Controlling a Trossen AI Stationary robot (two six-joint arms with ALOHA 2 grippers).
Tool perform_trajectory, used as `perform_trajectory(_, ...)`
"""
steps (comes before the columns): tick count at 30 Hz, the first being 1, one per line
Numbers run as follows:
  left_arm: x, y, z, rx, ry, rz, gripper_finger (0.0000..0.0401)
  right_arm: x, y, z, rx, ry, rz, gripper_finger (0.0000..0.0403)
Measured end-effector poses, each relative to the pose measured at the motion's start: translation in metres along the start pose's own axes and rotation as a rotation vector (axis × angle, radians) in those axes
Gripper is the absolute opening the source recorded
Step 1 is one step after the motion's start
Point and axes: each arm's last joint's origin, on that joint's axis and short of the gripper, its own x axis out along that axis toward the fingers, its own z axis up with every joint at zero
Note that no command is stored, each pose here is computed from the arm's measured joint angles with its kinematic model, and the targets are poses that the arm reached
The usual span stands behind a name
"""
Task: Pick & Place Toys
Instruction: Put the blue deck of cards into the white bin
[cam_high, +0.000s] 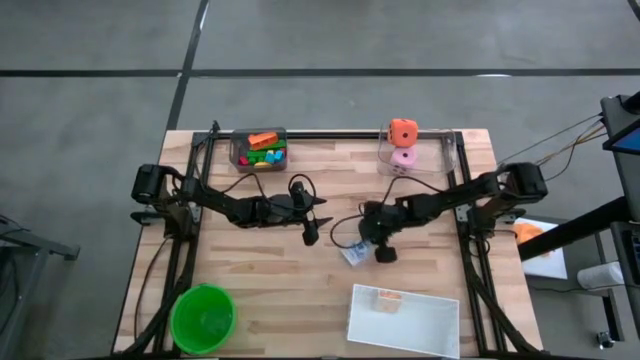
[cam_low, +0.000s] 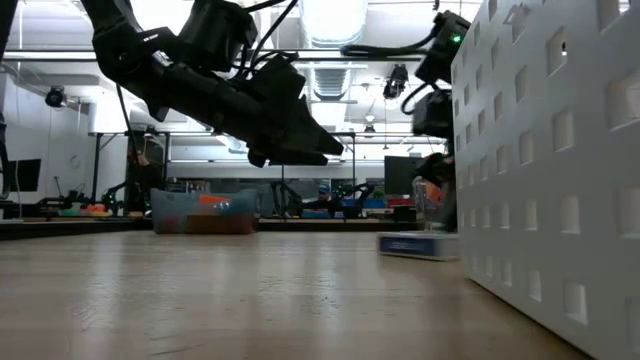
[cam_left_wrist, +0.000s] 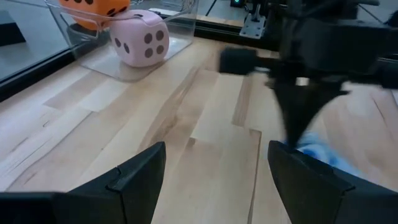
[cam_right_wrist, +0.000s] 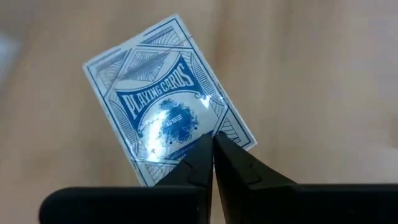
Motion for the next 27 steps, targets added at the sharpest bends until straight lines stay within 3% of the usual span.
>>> perform_trajectory(5, 0.0, 0.0, 0.0, 0.004, 0.0, 0.002, 0.0283, -0.003, -0.013, 0.008, 0.016, -0.012, -0.265, 0.0017)
perform_trajectory(9, 0.0, 0.0, -0.002, 0.008, 0.018, 0.006, 0.0283, -0.013, -0.017, 0.015, 0.021, -0.086, -0.356, 0.0017)
perform_trajectory(13, 0.0, 0.0, -0.003, 0.01, 0.028, 0.003, 0.0284, -0.032, -0.012, 0.023, -0.004, -0.222, -0.337, 0.0017)
perform_trajectory(18, 0.0, -0.001, -0.004, 0.006, 0.047, -0.032, 0.0284, -0.062, 0.002, 0.028, -0.052, -0.509, -0.208, 0.0017)
perform_trajectory(23, 0.0, -0.007, -0.004, 0.053, 0.068, -0.092, 0.0284, -0.078, 0.014, 0.009, -0.049, -0.729, -0.132, 0.0018)
perform_trajectory(27, 0.001, -0.011, 0.001, 0.06, 0.07, -0.105, 0.0284, -0.081, 0.015, -0.012, 0.014, -0.767, -0.125, 0.0018)
